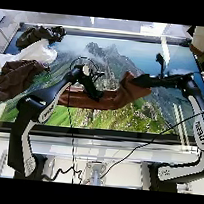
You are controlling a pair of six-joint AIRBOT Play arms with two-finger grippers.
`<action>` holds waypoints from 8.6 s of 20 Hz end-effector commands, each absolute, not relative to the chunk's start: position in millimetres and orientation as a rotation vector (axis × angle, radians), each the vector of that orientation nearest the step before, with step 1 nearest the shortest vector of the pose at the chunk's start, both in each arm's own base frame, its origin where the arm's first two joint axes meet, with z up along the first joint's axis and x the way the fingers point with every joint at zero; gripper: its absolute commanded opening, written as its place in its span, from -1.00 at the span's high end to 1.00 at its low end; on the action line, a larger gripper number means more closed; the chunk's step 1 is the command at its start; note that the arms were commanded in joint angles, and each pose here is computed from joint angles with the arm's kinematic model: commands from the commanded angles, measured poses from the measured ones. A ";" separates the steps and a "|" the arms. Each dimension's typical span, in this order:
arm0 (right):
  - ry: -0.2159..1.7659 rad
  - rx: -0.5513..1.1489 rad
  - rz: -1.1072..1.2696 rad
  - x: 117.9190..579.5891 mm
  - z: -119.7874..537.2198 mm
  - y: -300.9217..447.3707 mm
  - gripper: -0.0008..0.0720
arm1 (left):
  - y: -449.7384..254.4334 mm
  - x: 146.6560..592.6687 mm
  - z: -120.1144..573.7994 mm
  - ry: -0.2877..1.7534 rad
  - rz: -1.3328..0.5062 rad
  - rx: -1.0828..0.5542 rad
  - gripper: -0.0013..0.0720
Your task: Fold the shirts.
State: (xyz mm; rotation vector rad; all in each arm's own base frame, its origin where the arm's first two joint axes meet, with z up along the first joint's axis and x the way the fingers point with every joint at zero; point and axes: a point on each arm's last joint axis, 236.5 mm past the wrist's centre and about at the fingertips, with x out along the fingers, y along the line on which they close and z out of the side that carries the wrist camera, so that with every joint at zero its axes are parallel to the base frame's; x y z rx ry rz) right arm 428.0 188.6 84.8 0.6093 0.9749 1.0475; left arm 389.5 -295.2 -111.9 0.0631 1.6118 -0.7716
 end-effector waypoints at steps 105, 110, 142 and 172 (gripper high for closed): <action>1.364 0.565 1.071 375.9 -96.9 451.0 -0.02 | -76.9 351.3 -126.0 1.832 -0.348 0.164 -0.17; 1.299 0.527 1.074 387.9 -94.8 451.8 0.89 | -77.0 351.5 -126.1 1.831 -0.349 0.164 -0.17; 0.891 0.064 0.467 560.8 71.6 146.1 0.90 | -164.6 463.7 77.4 1.220 -0.647 0.043 -0.19; 1.576 0.347 -0.860 249.1 30.8 -370.3 0.90 | -192.2 449.5 90.7 1.252 -0.716 -0.119 -0.16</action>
